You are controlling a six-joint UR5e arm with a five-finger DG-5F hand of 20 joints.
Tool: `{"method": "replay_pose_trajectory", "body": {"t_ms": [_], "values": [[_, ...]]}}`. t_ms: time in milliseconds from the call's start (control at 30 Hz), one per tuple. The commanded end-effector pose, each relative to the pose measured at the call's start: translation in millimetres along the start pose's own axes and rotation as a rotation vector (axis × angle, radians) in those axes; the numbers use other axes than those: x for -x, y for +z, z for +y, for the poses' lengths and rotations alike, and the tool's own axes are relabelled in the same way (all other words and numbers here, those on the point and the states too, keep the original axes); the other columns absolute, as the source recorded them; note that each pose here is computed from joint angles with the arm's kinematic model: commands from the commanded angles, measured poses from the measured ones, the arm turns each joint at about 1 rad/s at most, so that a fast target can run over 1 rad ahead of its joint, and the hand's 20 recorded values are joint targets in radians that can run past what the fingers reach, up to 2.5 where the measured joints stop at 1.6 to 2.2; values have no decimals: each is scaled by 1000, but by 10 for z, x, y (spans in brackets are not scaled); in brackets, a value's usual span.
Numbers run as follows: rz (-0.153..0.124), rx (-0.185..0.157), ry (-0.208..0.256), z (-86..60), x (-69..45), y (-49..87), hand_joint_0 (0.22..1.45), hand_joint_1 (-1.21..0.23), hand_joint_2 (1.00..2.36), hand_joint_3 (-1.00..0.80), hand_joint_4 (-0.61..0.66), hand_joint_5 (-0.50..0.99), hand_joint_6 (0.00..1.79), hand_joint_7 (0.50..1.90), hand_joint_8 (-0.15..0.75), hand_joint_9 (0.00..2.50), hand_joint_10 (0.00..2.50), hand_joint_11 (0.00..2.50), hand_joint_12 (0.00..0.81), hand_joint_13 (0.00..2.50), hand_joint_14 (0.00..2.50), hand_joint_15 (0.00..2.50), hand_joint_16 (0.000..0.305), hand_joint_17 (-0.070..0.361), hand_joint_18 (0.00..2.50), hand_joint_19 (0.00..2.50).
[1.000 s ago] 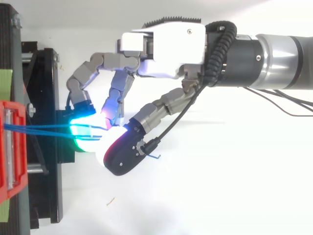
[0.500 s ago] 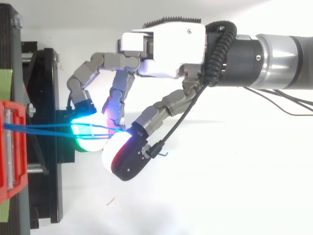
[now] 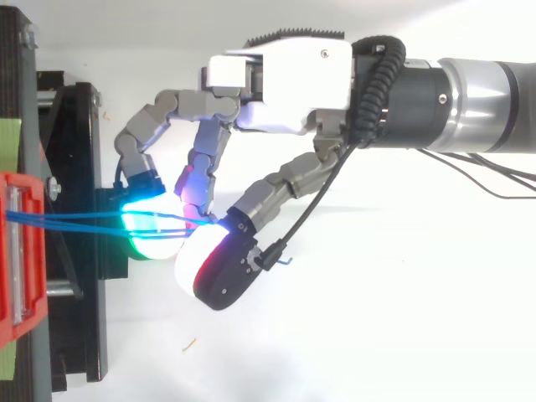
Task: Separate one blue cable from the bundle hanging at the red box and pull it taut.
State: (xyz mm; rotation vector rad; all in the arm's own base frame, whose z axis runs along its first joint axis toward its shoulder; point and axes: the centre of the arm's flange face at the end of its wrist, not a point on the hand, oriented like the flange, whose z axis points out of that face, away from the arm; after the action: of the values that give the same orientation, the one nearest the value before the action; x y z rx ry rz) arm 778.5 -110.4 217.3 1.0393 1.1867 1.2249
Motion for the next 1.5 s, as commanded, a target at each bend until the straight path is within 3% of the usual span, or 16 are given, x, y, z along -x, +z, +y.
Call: {"method": "replay_pose_trajectory", "body": {"t_ms": [0, 367, 533, 700, 867, 967, 1033, 1100, 1467], "values": [[0, -2, 0, 5, 2, -4, 472, -842, 1000, -500, 105, -88, 837, 1085, 317, 1342, 14, 954, 356, 1131, 22, 661, 43, 97, 1098, 625], [0, -2, 0, -5, 1, -3, 572, -710, 1000, -500, 65, -90, 814, 1144, 303, 1351, 16, 967, 330, 1113, 23, 672, 38, 85, 1054, 651], [-1, -2, 0, -6, 13, -5, 615, -785, 1004, -431, 32, -104, 833, 1196, 306, 1325, 18, 979, 336, 1101, 23, 678, 38, 85, 1036, 662], [0, 0, 0, -3, 1, -1, 644, -858, 1010, -372, -3, -127, 868, 1150, 300, 1273, 18, 989, 337, 1086, 23, 664, 38, 85, 1031, 647], [0, 1, 0, 8, 2, -1, 712, -924, 1000, -500, -38, -139, 883, 1115, 295, 1257, 17, 983, 333, 1075, 21, 665, 38, 84, 1030, 629], [0, -2, 0, 5, 2, -4, 687, -933, 1000, -500, -3, -138, 883, 1095, 294, 1257, 16, 989, 333, 1073, 23, 662, 38, 85, 1031, 622], [-1, -4, -2, -7, 12, -6, 608, -888, 1000, -500, 46, -121, 866, 1152, 294, 1267, 15, 983, 328, 1070, 24, 670, 37, 84, 1024, 636], [-3, -4, -3, -8, 24, -9, 539, -805, 1000, -500, 61, -113, 861, 1113, 302, 1297, 16, 970, 342, 1082, 22, 668, 39, 88, 1033, 637], [-3, -4, -17, -8, 24, -9, 480, -672, 1000, -500, 80, -100, 838, 1118, 313, 1328, 15, 949, 361, 1087, 21, 671, 44, 99, 1031, 651]]}}
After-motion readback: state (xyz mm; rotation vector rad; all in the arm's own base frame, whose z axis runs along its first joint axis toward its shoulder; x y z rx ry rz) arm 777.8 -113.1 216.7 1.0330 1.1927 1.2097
